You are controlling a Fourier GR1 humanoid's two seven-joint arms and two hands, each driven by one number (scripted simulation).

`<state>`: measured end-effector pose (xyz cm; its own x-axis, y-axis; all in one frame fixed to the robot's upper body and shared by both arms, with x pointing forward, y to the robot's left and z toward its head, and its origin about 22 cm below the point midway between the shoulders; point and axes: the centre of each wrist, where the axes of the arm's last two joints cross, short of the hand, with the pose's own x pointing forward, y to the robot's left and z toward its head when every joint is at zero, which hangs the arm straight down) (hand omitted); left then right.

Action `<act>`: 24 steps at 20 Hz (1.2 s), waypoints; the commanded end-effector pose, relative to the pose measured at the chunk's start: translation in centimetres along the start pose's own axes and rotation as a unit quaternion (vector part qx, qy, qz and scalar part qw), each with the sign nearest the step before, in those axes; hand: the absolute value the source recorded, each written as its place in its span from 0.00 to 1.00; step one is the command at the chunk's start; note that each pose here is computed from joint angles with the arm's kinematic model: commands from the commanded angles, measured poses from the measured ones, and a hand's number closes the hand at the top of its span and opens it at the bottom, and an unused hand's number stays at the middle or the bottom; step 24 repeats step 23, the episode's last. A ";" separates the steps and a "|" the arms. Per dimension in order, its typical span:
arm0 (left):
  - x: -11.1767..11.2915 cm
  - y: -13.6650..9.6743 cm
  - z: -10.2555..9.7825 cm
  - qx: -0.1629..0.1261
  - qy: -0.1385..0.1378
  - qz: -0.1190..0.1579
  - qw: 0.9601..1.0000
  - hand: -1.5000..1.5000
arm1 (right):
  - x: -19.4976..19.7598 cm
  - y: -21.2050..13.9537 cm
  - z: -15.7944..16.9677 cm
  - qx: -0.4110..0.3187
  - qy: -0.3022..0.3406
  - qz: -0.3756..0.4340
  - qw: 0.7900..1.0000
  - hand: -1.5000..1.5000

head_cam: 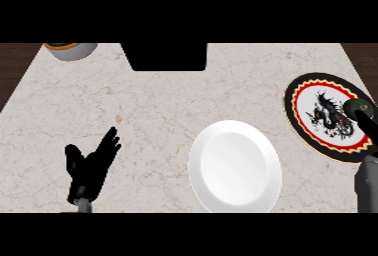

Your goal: Pick the squash from the plate and place it in the plate

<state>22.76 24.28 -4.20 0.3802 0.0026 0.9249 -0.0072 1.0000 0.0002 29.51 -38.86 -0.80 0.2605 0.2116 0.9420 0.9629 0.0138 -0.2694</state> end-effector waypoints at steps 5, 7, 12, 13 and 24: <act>1.7 -0.1 -0.8 0.005 -0.004 0.005 1.000 0.50 | -3.4 -5.3 6.1 0.093 0.002 -0.045 0.995 0.00; 0.0 1.0 -0.3 0.008 -0.006 -0.001 1.000 0.50 | -4.1 -6.8 6.2 0.110 -0.004 -0.047 0.993 0.00; 1.1 -1.7 0.1 -0.003 -0.002 -0.001 1.000 0.50 | -5.1 -8.7 10.2 0.130 0.003 -0.006 0.992 0.00; 0.0 0.6 0.3 0.004 0.003 -0.002 1.000 0.50 | -4.7 -10.2 9.8 0.123 -0.001 -0.005 0.992 0.00; 0.0 -0.6 0.6 -0.009 0.000 -0.002 1.000 0.50 | -6.1 -11.4 14.1 0.129 -0.001 0.025 0.991 0.00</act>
